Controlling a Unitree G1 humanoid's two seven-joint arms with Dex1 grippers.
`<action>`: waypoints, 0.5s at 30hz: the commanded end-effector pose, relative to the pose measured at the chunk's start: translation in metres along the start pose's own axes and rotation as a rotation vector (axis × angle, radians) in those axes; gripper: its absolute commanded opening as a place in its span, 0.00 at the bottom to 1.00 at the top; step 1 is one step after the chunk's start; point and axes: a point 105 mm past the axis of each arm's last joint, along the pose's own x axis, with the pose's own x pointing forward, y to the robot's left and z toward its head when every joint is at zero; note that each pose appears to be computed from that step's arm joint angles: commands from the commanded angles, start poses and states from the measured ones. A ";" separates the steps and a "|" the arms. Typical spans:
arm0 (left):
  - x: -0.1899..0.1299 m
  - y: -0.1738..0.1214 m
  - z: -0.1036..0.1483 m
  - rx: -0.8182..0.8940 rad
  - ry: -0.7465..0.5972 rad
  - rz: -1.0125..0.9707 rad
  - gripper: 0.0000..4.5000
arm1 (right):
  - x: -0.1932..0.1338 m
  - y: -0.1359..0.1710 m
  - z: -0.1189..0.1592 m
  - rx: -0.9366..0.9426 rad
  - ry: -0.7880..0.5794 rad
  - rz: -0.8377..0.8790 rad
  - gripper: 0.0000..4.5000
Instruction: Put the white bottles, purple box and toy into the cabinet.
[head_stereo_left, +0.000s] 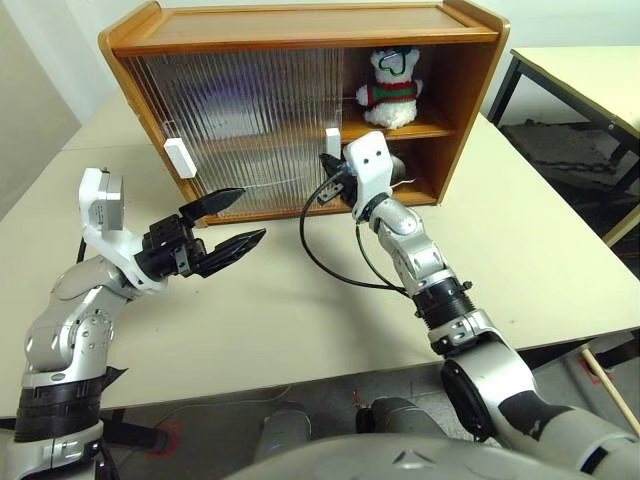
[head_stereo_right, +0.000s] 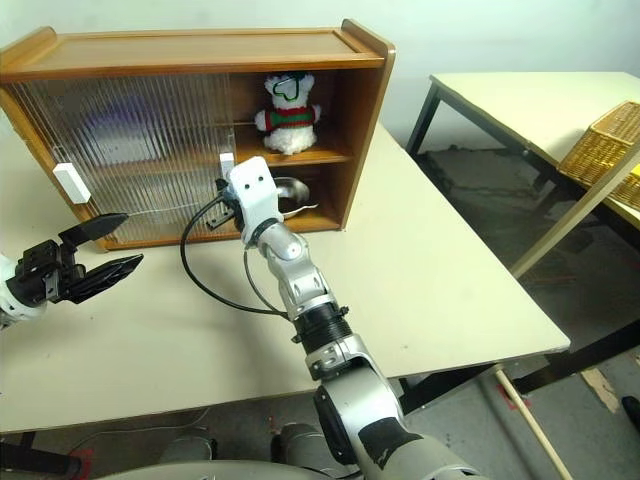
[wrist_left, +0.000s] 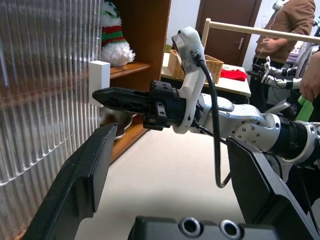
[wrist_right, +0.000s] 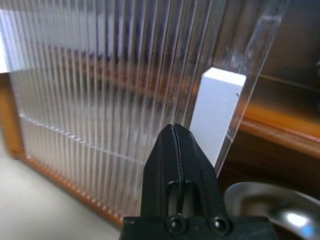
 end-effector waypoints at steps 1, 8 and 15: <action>0.002 -0.003 0.000 0.011 0.004 -0.011 1.00 | 0.003 -0.002 0.013 -0.074 -0.042 -0.059 0.00; 0.001 -0.005 -0.003 0.001 0.005 -0.018 1.00 | -0.009 -0.019 0.016 -0.160 -0.047 -0.175 0.00; 0.002 -0.005 -0.004 -0.005 0.005 -0.022 1.00 | -0.028 -0.051 0.010 -0.167 0.004 -0.299 0.00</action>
